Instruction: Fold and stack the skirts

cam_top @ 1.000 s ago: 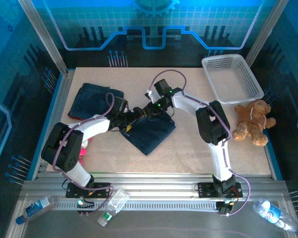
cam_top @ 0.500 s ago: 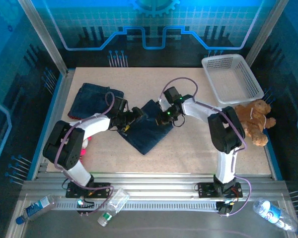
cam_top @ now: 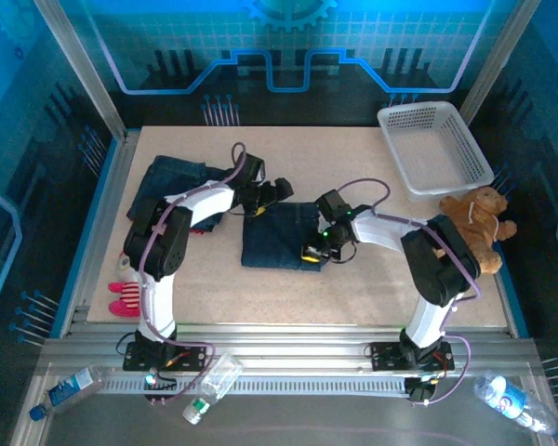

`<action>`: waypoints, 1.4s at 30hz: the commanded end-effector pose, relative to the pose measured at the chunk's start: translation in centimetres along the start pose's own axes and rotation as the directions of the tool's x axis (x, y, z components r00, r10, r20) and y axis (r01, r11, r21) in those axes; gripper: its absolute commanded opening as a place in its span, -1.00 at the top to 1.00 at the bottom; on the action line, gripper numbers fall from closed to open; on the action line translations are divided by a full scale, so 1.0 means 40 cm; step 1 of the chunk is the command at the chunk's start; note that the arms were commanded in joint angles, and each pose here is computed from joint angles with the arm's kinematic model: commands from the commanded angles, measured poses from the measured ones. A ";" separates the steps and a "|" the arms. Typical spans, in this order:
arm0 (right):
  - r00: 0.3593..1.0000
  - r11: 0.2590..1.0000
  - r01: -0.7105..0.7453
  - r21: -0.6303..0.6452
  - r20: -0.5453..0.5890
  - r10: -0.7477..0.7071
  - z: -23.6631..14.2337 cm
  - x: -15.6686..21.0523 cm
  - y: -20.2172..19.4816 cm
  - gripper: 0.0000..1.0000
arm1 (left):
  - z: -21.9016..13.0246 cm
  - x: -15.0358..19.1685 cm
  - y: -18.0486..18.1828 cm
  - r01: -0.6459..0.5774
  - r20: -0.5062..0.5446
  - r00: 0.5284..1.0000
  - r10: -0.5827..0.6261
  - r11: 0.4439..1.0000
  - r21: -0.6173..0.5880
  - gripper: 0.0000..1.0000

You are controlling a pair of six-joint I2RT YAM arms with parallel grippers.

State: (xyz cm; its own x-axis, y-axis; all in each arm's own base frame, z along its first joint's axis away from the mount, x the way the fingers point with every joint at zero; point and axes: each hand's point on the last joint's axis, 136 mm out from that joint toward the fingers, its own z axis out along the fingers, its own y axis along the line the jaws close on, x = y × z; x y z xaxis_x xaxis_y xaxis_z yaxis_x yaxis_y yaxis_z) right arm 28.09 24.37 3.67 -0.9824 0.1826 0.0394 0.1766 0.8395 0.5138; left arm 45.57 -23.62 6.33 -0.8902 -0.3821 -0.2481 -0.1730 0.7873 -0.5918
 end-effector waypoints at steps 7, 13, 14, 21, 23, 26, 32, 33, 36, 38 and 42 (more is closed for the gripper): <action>0.979 0.998 0.057 -0.021 0.196 -0.052 -0.133 -0.147 0.048 0.87 | -0.186 0.021 -0.028 0.019 0.020 1.000 -0.019 1.000 -0.012 -0.98; 0.980 0.974 0.158 -0.160 0.145 -0.135 -0.098 -0.193 0.152 0.96 | -0.222 0.094 -0.037 0.187 -0.018 0.982 -0.186 0.974 0.131 -0.98; 0.981 0.970 0.159 -0.182 0.140 -0.134 -0.090 -0.203 0.165 0.97 | -0.218 0.100 -0.037 0.207 -0.022 0.978 -0.207 0.966 0.154 -0.98; 0.984 0.971 0.148 -0.186 0.130 -0.125 -0.023 -0.270 0.183 0.99 | -0.124 0.112 0.014 0.263 -0.066 0.964 -0.257 0.958 0.113 -0.98; 0.984 0.992 0.098 -0.082 0.159 -0.084 0.001 -0.306 0.118 0.99 | -0.092 0.111 0.044 0.296 -0.076 0.954 -0.290 0.951 0.088 -0.98; 0.971 0.998 0.050 0.037 0.233 -0.057 0.032 -0.371 0.022 0.98 | -0.046 0.122 0.104 0.381 -0.107 0.922 -0.373 0.922 0.069 -0.98; 0.959 0.992 0.125 0.015 0.254 -0.125 0.006 -0.401 0.034 0.93 | -0.013 0.146 0.147 0.399 -0.136 0.910 -0.392 0.916 0.034 -0.98; 0.956 0.989 0.150 -0.002 0.254 -0.144 -0.013 -0.391 0.050 0.90 | -0.018 0.144 0.137 0.393 -0.141 0.913 -0.384 0.918 0.045 -0.98; 0.951 0.985 0.171 -0.004 0.263 -0.164 -0.084 -0.344 0.053 0.70 | -0.060 0.117 0.077 0.354 -0.137 0.931 -0.339 0.929 0.107 -0.98; 0.954 0.987 0.155 0.034 0.256 -0.159 -0.125 -0.298 0.019 0.53 | -0.101 0.096 0.033 0.302 -0.116 0.951 -0.288 0.944 0.130 -0.98; 0.979 0.991 0.126 -0.034 0.167 -0.118 -0.147 -0.195 -0.028 0.12 | -0.151 0.079 -0.040 0.226 -0.109 0.972 -0.210 0.961 0.157 -0.98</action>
State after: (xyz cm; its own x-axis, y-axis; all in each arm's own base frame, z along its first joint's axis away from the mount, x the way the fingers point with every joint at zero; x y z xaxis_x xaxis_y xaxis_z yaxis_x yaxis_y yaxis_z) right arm 37.96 20.23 7.99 -0.9545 0.1795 -0.2381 0.0279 0.8487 0.5282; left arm 40.74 -22.44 7.83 -0.8441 -0.5357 0.0223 -0.3749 0.5601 -0.7387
